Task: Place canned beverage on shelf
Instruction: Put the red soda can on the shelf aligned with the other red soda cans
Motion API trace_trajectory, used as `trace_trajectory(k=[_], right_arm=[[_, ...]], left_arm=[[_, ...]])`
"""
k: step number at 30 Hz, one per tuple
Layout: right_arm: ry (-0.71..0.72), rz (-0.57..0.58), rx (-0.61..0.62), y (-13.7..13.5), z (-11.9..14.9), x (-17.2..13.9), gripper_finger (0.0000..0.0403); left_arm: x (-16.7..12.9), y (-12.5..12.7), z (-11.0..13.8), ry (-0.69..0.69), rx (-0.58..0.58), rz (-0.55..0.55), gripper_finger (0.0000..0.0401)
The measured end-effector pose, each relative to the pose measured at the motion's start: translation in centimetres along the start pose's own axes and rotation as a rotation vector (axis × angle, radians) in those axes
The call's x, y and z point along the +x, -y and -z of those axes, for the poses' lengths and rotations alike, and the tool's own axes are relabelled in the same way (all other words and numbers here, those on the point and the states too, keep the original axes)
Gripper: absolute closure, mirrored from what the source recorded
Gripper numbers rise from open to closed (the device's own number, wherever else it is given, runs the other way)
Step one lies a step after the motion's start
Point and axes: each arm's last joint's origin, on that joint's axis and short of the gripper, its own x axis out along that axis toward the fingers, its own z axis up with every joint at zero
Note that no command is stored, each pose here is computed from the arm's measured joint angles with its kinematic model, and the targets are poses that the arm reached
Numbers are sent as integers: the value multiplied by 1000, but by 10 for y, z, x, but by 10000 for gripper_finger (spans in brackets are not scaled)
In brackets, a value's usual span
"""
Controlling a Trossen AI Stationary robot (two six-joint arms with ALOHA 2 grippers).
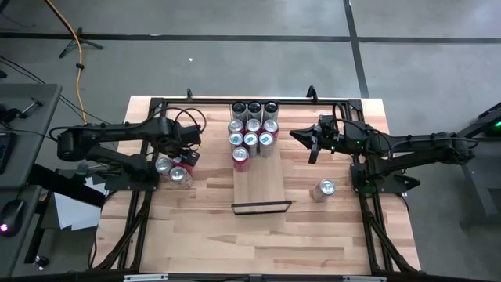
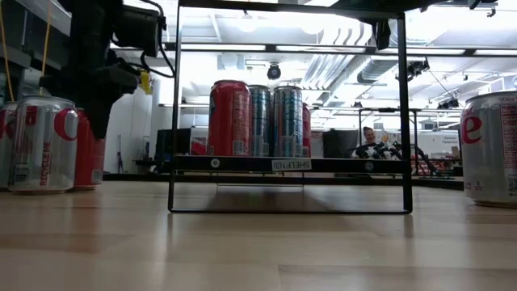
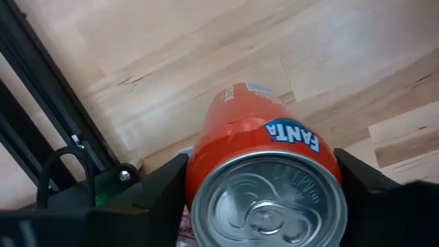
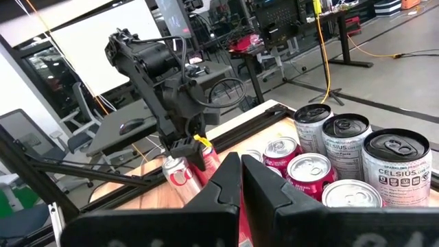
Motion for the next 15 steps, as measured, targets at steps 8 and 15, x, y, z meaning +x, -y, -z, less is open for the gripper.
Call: trace_trajectory(k=[8,15], right_arm=[[0,0,0,0,0,0,402],[0,0,37,0,0,0,402]], left_arm=[[-30,3,-12,93,57,63,192],[-94,8,-22,252,171,180,192]])
